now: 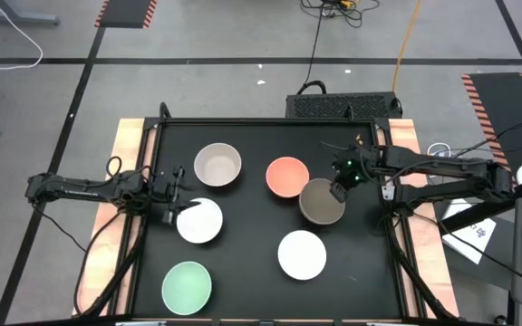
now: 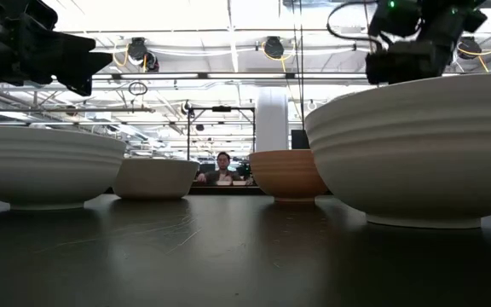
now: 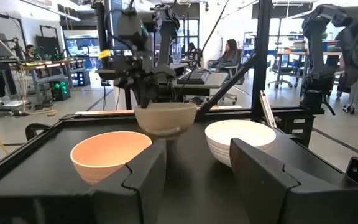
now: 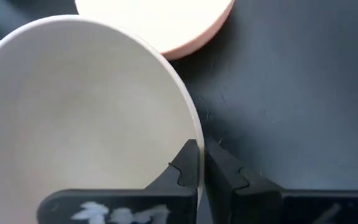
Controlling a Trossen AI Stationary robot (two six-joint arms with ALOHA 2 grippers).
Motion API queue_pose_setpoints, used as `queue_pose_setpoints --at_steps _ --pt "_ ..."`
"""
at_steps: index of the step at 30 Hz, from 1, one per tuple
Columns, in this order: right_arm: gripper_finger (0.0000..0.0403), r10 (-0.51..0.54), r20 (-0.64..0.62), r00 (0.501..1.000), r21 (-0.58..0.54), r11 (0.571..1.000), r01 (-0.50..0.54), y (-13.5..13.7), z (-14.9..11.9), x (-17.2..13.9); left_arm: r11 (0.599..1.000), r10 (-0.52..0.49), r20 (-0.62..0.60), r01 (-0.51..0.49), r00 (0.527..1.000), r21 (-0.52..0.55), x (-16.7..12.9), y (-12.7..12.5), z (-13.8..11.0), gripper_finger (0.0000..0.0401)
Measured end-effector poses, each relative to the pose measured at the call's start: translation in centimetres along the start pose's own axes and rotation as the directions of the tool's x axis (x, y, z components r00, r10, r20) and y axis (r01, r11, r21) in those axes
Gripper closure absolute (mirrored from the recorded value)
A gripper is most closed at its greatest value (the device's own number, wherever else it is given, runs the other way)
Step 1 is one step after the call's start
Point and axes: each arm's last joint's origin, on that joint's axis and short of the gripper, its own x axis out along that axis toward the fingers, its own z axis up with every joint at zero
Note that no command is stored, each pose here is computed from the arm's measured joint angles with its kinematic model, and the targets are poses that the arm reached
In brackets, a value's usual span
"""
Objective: Nest bowls inside each other
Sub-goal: Stack the brown bowl on top of the orange bowl
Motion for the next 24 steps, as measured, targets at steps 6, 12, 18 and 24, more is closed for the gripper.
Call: queue_pose_setpoints --at_steps 6,12,18,24 --pt "0.0402 -0.043 0.001 0.999 -0.026 0.999 0.043 0.5 0.8 -2.0 1.0 0.0 -0.001 0.0 1.0 -0.001 0.0 0.0 0.0 0.0219" --pt "0.0402 -0.074 0.066 0.995 -0.094 0.992 0.08 0.8 1.2 -3.6 1.0 0.0 -0.001 0.0 1.0 -0.001 0.0 0.0 0.0 0.0219" --pt "0.0402 0.0 0.213 0.977 -0.14 0.99 0.031 0.9 0.4 -6.1 1.0 0.0 -0.002 0.0 1.0 -0.015 0.0 0.0 0.0 0.0219" --pt "0.0403 0.091 0.326 0.941 -0.171 0.985 -0.036 0.6 -1.4 -6.7 1.0 -0.001 -0.004 0.001 1.0 -0.021 0.0 0.0 0.0 0.0219"
